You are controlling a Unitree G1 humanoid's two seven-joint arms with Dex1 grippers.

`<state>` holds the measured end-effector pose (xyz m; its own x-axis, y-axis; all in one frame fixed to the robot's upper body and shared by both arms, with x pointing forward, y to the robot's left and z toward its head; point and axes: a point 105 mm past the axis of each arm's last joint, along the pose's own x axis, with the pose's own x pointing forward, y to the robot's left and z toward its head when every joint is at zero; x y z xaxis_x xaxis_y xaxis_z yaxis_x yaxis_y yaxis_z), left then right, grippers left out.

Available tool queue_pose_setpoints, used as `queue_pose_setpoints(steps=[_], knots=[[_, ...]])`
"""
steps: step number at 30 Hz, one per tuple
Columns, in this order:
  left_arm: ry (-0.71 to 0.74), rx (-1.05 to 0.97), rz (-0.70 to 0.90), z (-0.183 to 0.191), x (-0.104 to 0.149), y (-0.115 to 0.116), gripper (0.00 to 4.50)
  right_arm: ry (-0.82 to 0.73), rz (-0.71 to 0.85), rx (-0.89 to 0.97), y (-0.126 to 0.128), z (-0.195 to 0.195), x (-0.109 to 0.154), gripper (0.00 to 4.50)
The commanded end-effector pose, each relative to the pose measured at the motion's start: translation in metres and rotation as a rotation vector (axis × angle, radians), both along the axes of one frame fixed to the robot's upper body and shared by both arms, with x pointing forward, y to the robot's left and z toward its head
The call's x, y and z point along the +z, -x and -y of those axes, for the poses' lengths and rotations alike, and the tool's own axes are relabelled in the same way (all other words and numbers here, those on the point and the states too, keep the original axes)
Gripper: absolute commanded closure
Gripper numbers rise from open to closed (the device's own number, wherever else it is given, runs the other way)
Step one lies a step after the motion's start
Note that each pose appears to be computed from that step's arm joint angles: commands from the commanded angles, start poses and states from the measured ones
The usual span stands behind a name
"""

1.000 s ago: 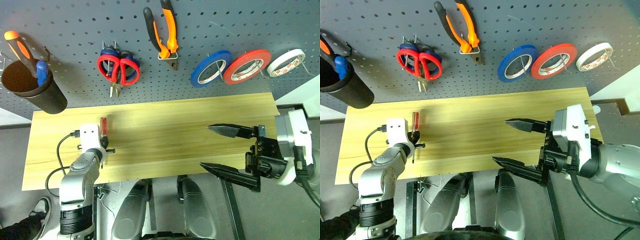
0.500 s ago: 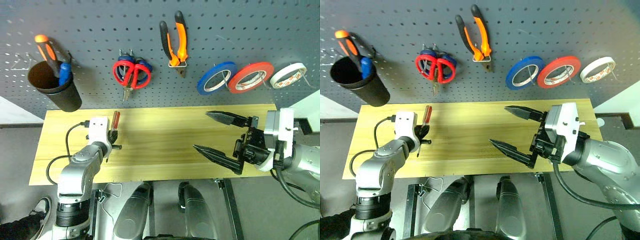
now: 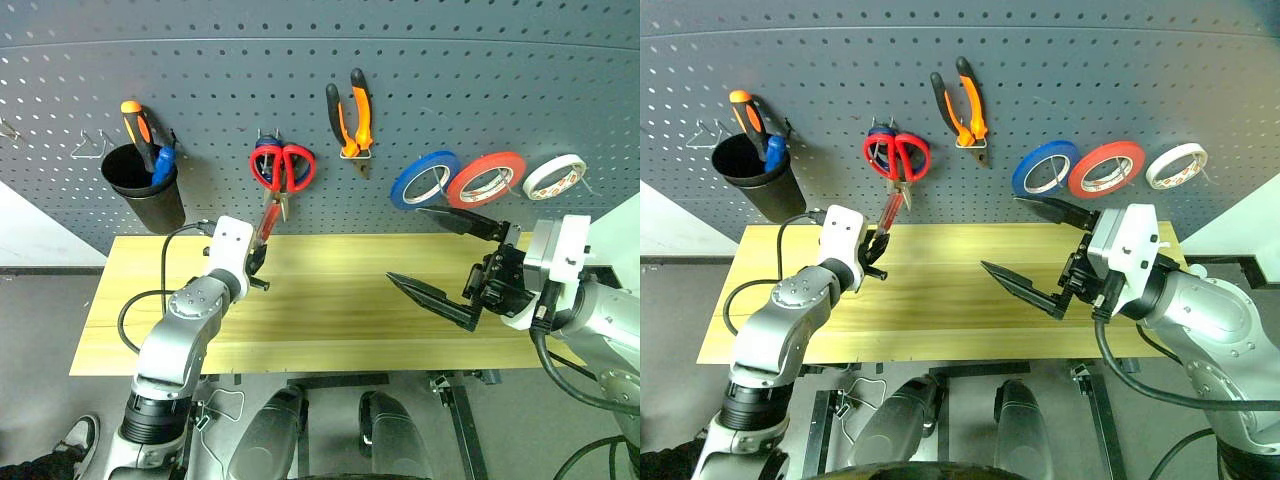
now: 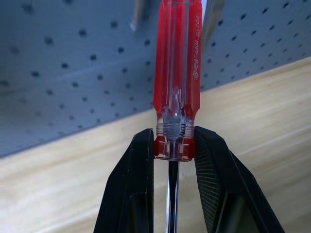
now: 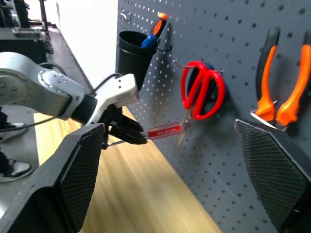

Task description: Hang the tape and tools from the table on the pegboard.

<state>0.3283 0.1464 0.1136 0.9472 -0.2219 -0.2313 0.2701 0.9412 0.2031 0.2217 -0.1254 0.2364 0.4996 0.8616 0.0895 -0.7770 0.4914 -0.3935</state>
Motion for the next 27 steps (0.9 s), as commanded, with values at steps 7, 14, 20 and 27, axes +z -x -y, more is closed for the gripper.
queue_pose_setpoints(steps=[7,14,20,27], knots=[[-0.103,0.109,0.152,-0.024,-0.001,0.024,3.68,0.002,0.062,-0.018,-0.004,0.006,0.007,0.00],[-0.151,0.147,0.434,-0.027,0.026,0.034,3.68,0.005,0.065,-0.001,-0.010,0.005,0.005,0.00],[-0.180,0.217,0.784,-0.033,0.065,0.059,3.68,-0.001,0.062,0.034,-0.014,0.002,0.004,0.00],[-0.247,0.294,0.996,-0.051,0.093,0.070,3.68,-0.050,0.060,0.106,-0.010,0.002,0.011,0.00]])
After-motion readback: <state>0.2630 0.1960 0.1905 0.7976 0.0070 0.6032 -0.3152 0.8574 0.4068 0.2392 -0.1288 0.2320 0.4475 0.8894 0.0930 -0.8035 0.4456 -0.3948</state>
